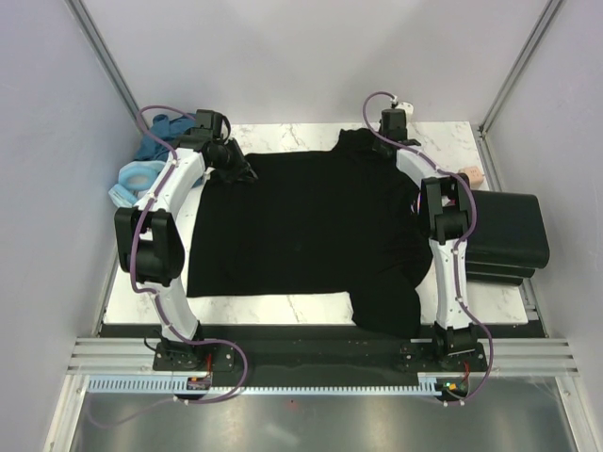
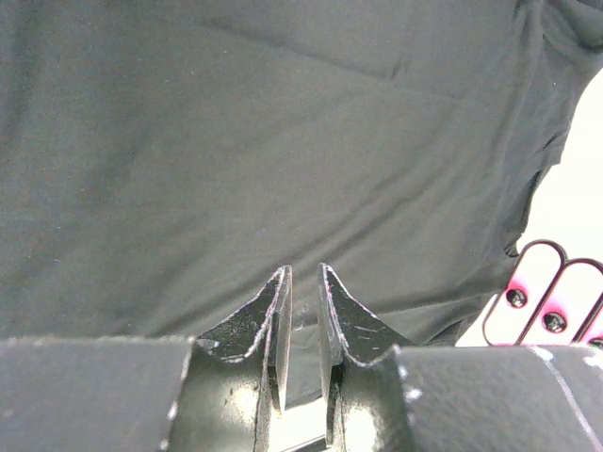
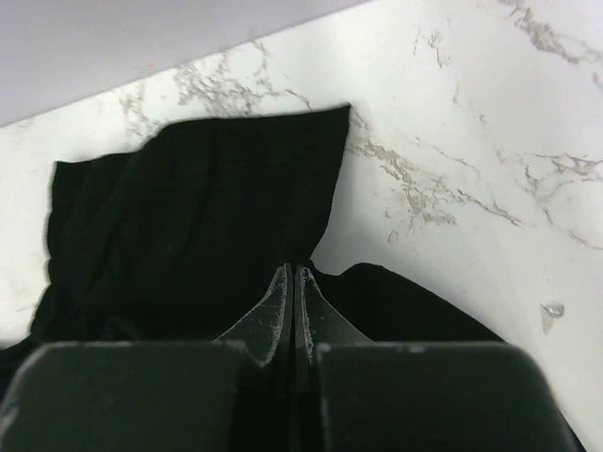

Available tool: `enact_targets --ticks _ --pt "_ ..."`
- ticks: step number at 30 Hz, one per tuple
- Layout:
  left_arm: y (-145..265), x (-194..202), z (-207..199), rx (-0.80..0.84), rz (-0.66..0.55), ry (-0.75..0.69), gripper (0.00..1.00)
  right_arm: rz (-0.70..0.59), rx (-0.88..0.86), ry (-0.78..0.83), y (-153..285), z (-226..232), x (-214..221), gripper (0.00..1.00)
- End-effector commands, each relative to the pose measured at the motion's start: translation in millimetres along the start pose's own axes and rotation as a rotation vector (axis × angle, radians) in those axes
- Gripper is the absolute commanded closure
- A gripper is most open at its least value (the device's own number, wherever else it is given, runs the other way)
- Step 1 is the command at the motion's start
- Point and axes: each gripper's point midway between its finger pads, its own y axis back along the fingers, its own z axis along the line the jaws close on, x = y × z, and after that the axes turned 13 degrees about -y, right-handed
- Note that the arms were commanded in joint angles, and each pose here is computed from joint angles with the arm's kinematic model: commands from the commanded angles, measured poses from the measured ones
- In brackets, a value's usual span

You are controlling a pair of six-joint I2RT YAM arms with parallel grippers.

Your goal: Fold and stack the t-shirts

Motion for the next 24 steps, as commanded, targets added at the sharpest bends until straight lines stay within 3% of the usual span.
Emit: enact_targets --ticks 1,8,18,19,20,24 --pt "5 -15 -13 0.044 -0.048 -0.029 0.76 -0.145 -0.067 -0.014 39 30 -65 1.00" --pt "3 -16 -16 0.064 -0.044 -0.028 0.76 -0.154 -0.023 0.024 58 23 -75 1.00" --pt "5 -19 -21 0.085 -0.049 -0.018 0.76 0.045 0.071 0.092 102 6 -31 0.99" --pt "3 -19 -21 0.087 -0.047 -0.017 0.76 0.069 0.078 0.101 105 4 -24 0.94" --pt "3 -19 -22 0.090 -0.046 -0.018 0.76 0.102 0.069 0.102 109 5 -18 0.69" --pt "3 -23 -25 0.100 -0.049 -0.011 0.76 0.132 0.117 0.111 122 -9 -13 0.67"
